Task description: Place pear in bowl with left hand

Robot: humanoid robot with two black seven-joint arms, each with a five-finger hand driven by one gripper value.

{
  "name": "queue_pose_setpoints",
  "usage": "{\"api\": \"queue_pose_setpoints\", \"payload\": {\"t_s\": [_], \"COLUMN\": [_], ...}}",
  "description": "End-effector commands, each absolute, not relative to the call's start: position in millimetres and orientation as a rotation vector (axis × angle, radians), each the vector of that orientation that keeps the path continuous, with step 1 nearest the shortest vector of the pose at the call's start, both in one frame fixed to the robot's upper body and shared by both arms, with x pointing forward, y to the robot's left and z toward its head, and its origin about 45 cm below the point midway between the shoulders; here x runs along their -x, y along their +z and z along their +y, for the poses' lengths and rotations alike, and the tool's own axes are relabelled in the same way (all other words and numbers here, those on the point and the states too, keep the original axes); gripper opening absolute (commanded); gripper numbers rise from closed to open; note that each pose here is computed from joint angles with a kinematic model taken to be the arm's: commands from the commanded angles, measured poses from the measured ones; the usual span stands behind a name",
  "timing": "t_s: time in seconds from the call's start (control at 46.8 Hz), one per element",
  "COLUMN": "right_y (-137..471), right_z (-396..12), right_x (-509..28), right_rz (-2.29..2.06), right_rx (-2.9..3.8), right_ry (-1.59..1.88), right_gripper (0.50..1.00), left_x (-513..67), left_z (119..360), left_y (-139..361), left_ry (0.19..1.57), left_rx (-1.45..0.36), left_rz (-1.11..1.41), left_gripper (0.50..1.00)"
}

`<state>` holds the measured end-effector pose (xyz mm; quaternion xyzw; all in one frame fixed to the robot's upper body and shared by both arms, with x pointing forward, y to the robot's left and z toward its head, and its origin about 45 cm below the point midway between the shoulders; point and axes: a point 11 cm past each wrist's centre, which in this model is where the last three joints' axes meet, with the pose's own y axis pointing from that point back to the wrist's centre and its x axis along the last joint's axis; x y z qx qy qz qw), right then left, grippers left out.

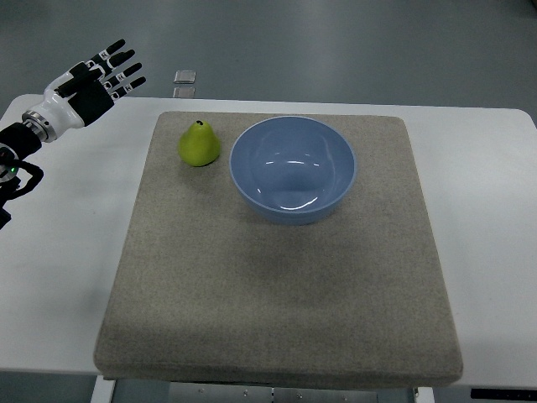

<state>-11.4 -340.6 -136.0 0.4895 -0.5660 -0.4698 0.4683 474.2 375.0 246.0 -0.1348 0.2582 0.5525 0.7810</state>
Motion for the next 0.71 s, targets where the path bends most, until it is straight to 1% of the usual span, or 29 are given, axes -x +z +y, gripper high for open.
{"api": "queue_pose_setpoints", "payload": {"t_s": [0.0, 0.428, 0.684], "right_y": [-136.0, -136.0, -136.0], "right_z": [-340.6, -340.6, -340.6], "right_x": [11.4, 11.6, 11.6], "right_rz": [-1.389, -1.388, -1.388], "right_rx": [-1.201, -1.200, -1.200], "right_ry": [-1.152, -1.152, -1.152], "right_gripper": [0.926, 0.926, 0.926], "left_x": [-474.6, -474.9, -475.3], "left_z": [374.3, 376.4, 372.8], "left_y": [246.5, 247.2, 245.5], "left_ry": [1.192, 1.198, 1.190], "left_rx": [0.292, 0.291, 0.249], "left_rz": [0.556, 0.554, 0.542], "left_gripper": [0.996, 0.996, 0.996]}}
